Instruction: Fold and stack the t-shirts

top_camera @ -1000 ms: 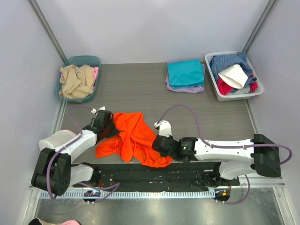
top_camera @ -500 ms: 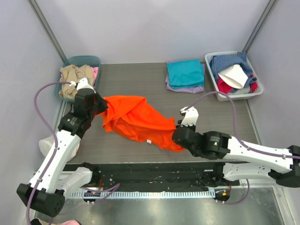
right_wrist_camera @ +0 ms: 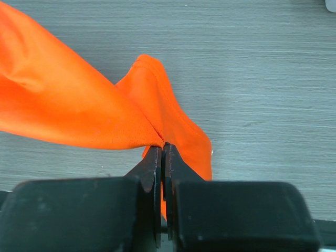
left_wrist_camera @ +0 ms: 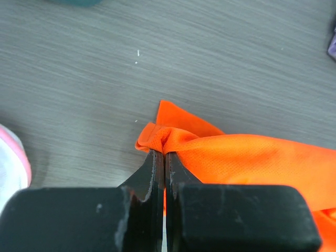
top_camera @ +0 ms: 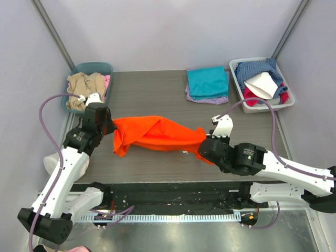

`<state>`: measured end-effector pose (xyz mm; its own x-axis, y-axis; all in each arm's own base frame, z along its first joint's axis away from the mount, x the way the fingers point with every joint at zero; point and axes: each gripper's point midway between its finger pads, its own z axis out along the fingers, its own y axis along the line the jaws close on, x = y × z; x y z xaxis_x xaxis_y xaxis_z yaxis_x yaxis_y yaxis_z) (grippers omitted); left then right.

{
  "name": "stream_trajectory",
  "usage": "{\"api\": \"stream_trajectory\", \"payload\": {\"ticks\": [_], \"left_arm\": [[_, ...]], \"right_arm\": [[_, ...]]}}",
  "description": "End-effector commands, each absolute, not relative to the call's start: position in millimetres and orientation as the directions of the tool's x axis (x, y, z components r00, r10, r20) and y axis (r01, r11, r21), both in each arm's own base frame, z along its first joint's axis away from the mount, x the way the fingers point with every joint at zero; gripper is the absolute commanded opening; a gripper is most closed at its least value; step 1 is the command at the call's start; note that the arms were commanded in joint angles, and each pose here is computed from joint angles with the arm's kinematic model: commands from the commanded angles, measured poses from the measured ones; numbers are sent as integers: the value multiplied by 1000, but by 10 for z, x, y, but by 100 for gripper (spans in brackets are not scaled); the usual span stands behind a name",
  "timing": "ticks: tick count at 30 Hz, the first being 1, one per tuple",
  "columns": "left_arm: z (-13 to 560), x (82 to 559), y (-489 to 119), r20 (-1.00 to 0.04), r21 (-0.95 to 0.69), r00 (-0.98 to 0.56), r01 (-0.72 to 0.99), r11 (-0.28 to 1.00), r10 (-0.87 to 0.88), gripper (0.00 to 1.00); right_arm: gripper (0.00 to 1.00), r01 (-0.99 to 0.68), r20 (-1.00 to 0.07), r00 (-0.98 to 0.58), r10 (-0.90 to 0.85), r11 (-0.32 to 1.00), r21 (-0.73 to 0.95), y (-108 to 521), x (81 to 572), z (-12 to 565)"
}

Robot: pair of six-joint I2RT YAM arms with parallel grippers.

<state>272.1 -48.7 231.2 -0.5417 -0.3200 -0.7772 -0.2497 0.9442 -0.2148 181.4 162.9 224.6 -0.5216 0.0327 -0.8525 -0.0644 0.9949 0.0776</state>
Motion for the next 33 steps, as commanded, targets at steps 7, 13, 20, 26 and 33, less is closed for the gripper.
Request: {"api": "stream_trajectory", "payload": {"ticks": [7, 13, 20, 26, 33], "left_arm": [[2784, 2566, -330, -833, -183, -476, -241, 953, -280, 0], [3392, 2460, -249, -878, -196, -395, -221, 955, -271, 0], [3880, 2230, -131, -909, -218, -312, -214, 952, -278, 0], [3850, 2018, -281, -886, -274, -354, -121, 954, -300, 0], [3495, 1797, -471, -833, -332, -457, -43, 942, -314, 0]], "right_arm": [[1, 6, -875, -479, 67, 997, 73, 1471, 1868, 2414], [1, 72, -907, -410, 97, 995, 74, 1217, 1918, 2775], [1, 125, -935, -324, 142, 986, 107, 941, 1932, 3244], [1, 133, -937, -307, 168, 982, 133, 747, 1867, 3459], [1, 117, -925, -353, 141, 987, 105, 677, 1790, 3571]]}}
